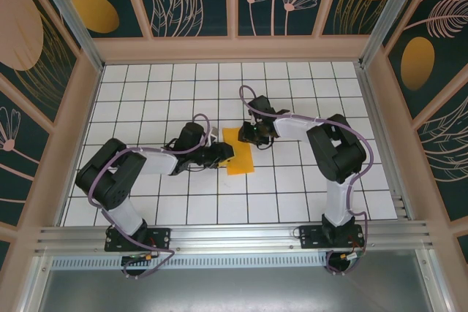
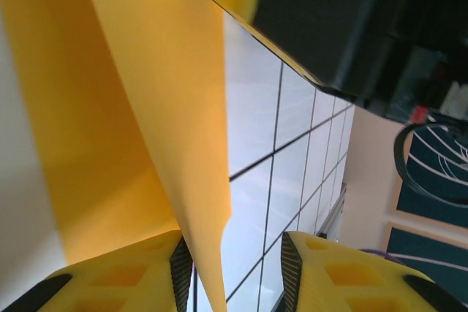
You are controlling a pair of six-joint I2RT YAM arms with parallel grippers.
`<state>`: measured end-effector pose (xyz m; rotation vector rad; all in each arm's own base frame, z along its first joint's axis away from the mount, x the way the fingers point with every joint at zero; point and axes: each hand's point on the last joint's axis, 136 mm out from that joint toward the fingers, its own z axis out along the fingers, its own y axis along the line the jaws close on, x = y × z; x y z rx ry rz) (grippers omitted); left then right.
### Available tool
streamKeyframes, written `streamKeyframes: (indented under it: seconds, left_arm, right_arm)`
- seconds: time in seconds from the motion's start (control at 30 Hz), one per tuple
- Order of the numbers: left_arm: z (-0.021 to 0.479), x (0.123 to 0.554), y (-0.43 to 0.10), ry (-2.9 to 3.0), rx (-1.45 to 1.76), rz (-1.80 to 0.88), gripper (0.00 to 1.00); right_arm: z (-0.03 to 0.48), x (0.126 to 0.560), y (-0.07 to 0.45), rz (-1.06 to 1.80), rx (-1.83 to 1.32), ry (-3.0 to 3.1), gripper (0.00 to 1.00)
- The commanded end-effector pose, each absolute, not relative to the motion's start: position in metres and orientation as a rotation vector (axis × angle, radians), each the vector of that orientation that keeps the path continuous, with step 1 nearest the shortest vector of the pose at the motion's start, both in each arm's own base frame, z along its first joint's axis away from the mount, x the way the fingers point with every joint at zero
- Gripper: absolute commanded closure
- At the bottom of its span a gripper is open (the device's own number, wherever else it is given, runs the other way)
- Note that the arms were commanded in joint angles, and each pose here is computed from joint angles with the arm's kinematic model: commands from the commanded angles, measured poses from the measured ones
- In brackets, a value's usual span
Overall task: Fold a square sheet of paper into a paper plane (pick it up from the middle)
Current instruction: Fold the triangle a second time at the center of the table.
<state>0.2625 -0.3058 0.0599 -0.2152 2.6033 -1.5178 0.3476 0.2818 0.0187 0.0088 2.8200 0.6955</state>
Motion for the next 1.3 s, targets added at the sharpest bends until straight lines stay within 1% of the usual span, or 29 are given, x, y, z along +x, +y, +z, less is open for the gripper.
streamKeyframes:
  seconds: [0.0, 0.3, 0.37, 0.43, 0.57, 0.83, 0.87, 0.93, 1.03, 1.1, 1.2, 1.27]
  left_arm:
    - [0.074, 0.259, -0.316, 2.571, -0.16, -1.585, 0.61]
    - [0.081, 0.263, -0.323, 2.532, -0.146, -1.633, 0.62]
    - [0.086, 0.267, -0.325, 2.514, -0.137, -1.642, 0.59]
    - [0.075, 0.269, -0.327, 2.541, -0.152, -1.627, 0.58]
    - [0.071, 0.274, -0.331, 2.544, -0.159, -1.627, 0.53]
    - [0.065, 0.282, -0.335, 2.552, -0.175, -1.613, 0.5]
    - [0.063, 0.283, -0.334, 2.557, -0.183, -1.603, 0.51]
    - [0.059, 0.284, -0.332, 2.568, -0.197, -1.578, 0.57]
    - [0.055, 0.286, -0.33, 2.579, -0.212, -1.543, 0.62]
    - [0.052, 0.286, -0.329, 2.585, -0.221, -1.528, 0.64]
    - [0.048, 0.286, -0.327, 2.596, -0.235, -1.51, 0.66]
    - [0.047, 0.287, -0.327, 2.598, -0.244, -1.5, 0.67]
  right_arm:
    - [-0.019, 0.33, 0.261, 0.561, 0.074, 2.952, 0.7]
    - [-0.02, 0.329, 0.261, 0.573, 0.078, 2.959, 0.7]
    - [-0.021, 0.329, 0.261, 0.582, 0.085, 2.962, 0.7]
    - [-0.021, 0.328, 0.261, 0.595, 0.085, 2.965, 0.7]
    - [-0.018, 0.327, 0.264, 0.62, 0.079, 2.963, 0.7]
    - [-0.006, 0.331, 0.268, 0.698, 0.069, 2.941, 0.68]
    - [0.001, 0.333, 0.271, 0.725, 0.056, 2.926, 0.68]
    - [0.017, 0.336, 0.278, 0.787, 0.02, 2.885, 0.67]
    - [0.048, 0.339, 0.289, 0.886, -0.046, 2.806, 0.65]
    - [0.068, 0.338, 0.294, 0.952, -0.096, 2.756, 0.62]
    - [0.09, 0.344, 0.28, 0.999, -0.083, 2.7, 0.55]
    - [0.097, 0.339, 0.271, 0.992, -0.093, 2.685, 0.53]
